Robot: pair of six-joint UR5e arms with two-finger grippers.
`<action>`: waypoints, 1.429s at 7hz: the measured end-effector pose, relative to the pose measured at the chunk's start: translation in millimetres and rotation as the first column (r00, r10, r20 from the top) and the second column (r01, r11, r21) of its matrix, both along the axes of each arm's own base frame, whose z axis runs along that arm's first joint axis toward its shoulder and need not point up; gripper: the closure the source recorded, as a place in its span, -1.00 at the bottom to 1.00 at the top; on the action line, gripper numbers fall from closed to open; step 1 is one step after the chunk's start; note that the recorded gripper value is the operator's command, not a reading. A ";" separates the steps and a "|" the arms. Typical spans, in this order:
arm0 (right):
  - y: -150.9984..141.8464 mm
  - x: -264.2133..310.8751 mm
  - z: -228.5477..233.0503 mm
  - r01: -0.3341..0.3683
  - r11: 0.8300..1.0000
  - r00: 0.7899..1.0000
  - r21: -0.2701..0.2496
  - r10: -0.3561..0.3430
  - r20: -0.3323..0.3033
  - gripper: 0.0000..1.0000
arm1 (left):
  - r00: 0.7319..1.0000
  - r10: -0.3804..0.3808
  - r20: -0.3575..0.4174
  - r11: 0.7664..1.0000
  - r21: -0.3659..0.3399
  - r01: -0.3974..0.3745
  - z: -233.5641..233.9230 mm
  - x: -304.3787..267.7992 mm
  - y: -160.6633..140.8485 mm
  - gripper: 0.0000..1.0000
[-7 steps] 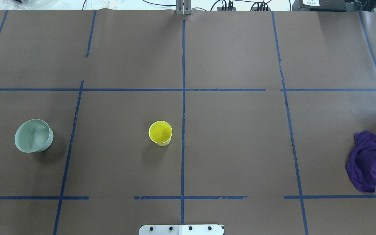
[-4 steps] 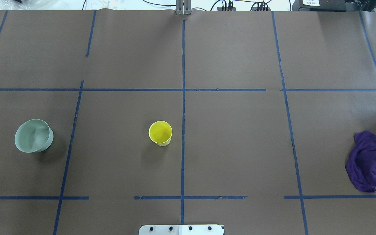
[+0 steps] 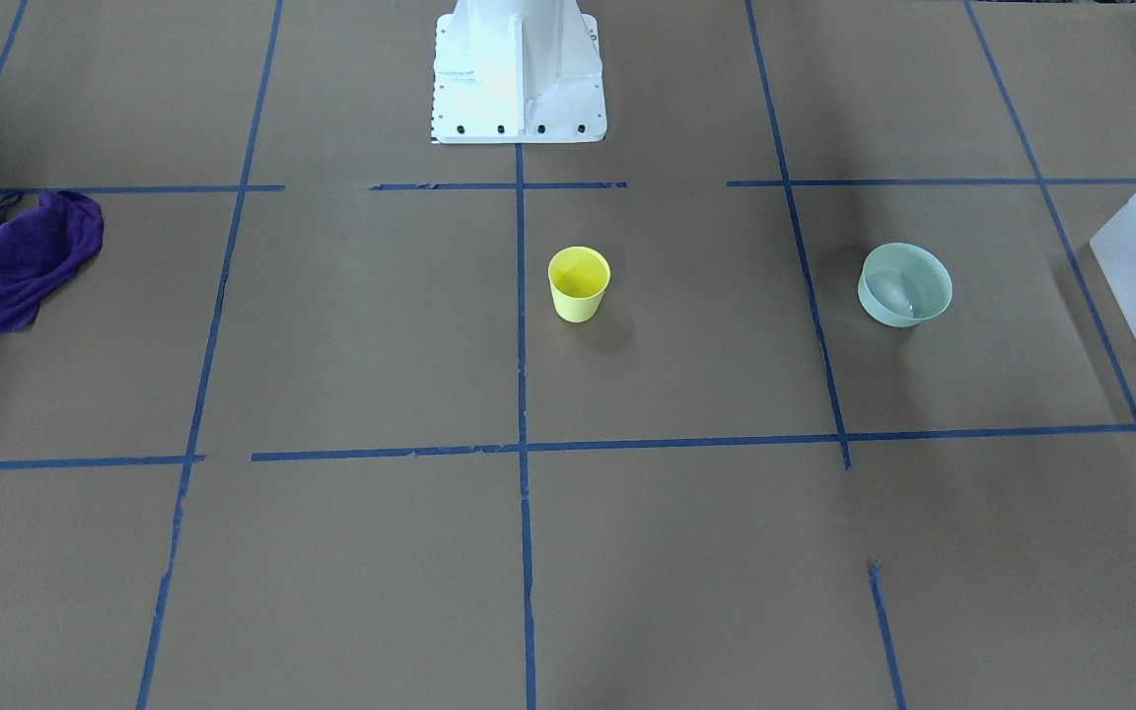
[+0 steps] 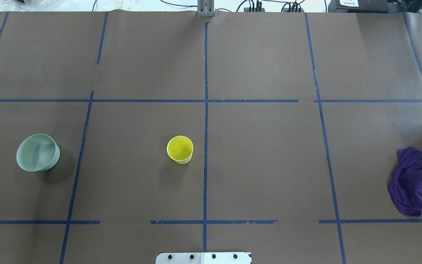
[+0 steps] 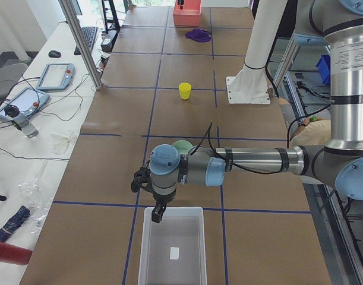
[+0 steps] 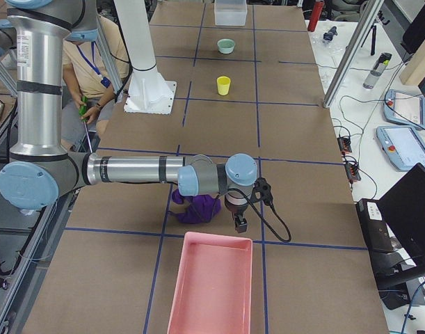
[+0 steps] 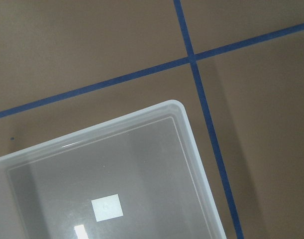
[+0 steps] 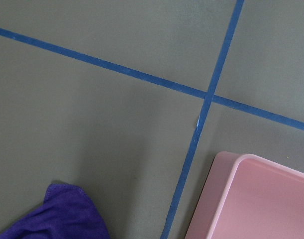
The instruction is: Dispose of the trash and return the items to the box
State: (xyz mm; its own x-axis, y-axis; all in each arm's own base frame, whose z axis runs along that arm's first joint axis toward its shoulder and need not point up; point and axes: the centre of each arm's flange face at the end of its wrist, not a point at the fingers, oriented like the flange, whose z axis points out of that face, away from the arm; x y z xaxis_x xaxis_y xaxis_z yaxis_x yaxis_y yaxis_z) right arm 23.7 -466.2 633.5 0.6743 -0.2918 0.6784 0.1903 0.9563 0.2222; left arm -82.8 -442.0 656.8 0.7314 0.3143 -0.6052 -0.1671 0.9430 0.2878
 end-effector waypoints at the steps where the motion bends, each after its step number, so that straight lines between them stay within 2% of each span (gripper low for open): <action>1: -0.4 -3.6 1.9 0.008 1.000 1.000 -0.002 -0.008 0.000 -1.00 | 0.999 0.005 -0.039 1.000 0.021 -0.004 -2.1 3.2 1.7 -1.00; 2: -2.3 -10.0 1.0 0.022 1.000 1.000 0.007 -0.022 0.001 -1.00 | 0.997 0.018 -0.080 0.999 0.036 -0.015 -9.0 9.8 1.7 -1.00; 4: -2.7 -23.0 0.0 0.047 0.997 0.999 0.058 -0.047 0.008 -1.00 | 0.991 0.019 -0.135 0.999 0.030 -0.015 -38.4 40.5 -4.9 -1.00; 6: -1.4 -30.1 -0.5 0.060 0.996 0.997 0.071 -0.063 0.047 -1.00 | 0.980 0.022 -0.197 1.000 0.005 -0.021 -102.5 128.1 -11.2 -1.00; 7: -1.1 -32.2 -3.0 0.064 0.995 0.995 0.072 -0.069 0.075 -1.00 | 0.969 0.005 -0.246 0.999 -0.038 -0.015 -138.9 180.4 -7.4 -1.00; 8: -1.6 -33.5 -5.3 0.066 0.995 0.993 0.074 -0.072 0.090 -1.00 | 0.955 -0.031 -0.294 0.994 -0.110 -0.002 -178.9 237.4 -4.4 -1.00; 9: -2.5 -34.1 -6.5 0.067 0.995 0.993 0.075 -0.074 0.096 -1.00 | 0.947 -0.083 -0.311 0.981 -0.190 0.024 -216.8 298.6 -2.0 -1.00; 10: -3.4 -34.3 -7.1 0.067 0.995 0.992 0.076 -0.074 0.098 -1.00 | 0.939 -0.150 -0.311 0.959 -0.278 0.061 -250.0 361.2 2.7 -1.00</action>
